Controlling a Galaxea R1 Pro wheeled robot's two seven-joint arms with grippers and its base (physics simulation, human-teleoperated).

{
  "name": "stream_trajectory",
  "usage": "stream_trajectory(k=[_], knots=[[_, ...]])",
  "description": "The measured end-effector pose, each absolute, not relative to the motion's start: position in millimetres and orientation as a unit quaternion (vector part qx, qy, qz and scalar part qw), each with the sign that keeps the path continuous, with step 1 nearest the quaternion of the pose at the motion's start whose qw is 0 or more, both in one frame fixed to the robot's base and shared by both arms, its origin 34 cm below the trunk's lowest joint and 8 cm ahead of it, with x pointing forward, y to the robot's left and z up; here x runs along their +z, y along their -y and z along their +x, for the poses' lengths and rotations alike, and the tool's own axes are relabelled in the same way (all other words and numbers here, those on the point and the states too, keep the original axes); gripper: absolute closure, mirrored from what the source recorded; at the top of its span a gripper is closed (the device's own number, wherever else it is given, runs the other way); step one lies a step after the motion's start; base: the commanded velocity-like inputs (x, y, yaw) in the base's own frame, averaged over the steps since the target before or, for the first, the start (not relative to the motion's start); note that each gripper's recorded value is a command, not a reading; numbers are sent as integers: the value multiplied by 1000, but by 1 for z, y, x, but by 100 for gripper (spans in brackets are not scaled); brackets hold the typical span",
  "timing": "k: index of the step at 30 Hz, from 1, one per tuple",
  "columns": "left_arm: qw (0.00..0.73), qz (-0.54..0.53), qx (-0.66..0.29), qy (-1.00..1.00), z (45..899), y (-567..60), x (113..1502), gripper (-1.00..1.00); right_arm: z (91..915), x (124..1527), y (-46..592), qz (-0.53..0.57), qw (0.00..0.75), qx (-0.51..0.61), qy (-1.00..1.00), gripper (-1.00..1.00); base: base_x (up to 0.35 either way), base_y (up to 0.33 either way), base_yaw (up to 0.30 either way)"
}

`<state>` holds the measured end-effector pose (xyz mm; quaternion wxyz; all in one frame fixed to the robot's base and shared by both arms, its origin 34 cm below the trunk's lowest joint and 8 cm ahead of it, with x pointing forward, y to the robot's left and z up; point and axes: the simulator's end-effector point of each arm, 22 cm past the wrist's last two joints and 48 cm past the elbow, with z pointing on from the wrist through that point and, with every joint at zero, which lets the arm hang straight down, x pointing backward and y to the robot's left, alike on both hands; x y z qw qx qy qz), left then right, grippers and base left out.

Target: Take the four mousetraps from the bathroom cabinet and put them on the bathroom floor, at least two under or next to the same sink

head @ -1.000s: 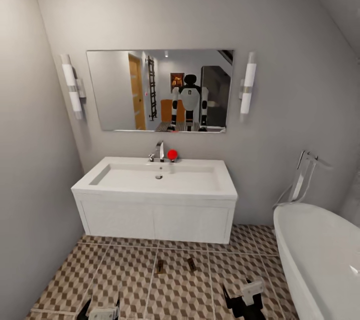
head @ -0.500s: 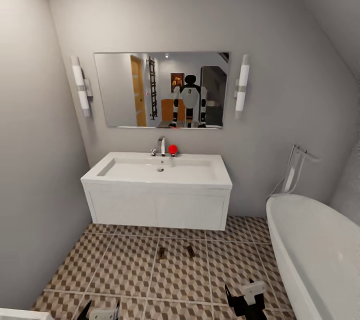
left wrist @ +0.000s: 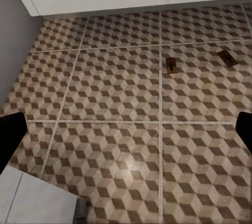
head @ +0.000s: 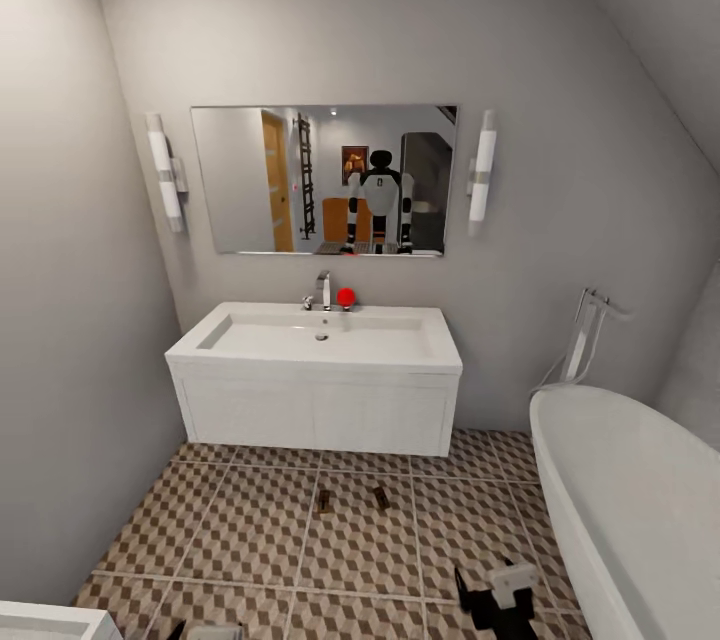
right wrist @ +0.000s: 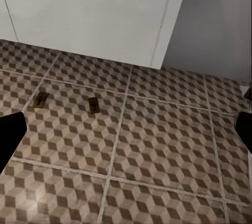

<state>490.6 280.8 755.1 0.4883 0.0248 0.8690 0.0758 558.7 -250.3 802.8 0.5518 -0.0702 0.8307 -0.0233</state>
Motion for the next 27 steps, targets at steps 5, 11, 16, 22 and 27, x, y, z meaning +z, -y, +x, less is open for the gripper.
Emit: stream_trajectory(k=[5,11,16,22,27], knots=[[486,24,76,-870,490,-280,754,-100,559,803,258,-46,553,-30,-832,-100,0,0,0],[486,24,76,-870,490,-279,754,-100,559,804,263,-36,552,-35,-832,-100,0,0,0],[486,24,75,-870,490,-279,754,-100,559,803,263,-36,552,-36,-832,-100,0,0,0],[487,24,76,-870,490,-280,754,-100,559,803,263,-37,551,-36,-833,-100,0,0,0],[487,24,76,-870,490,-281,754,-100,558,802,263,-37,550,-35,-833,-100,-78,0,0]])
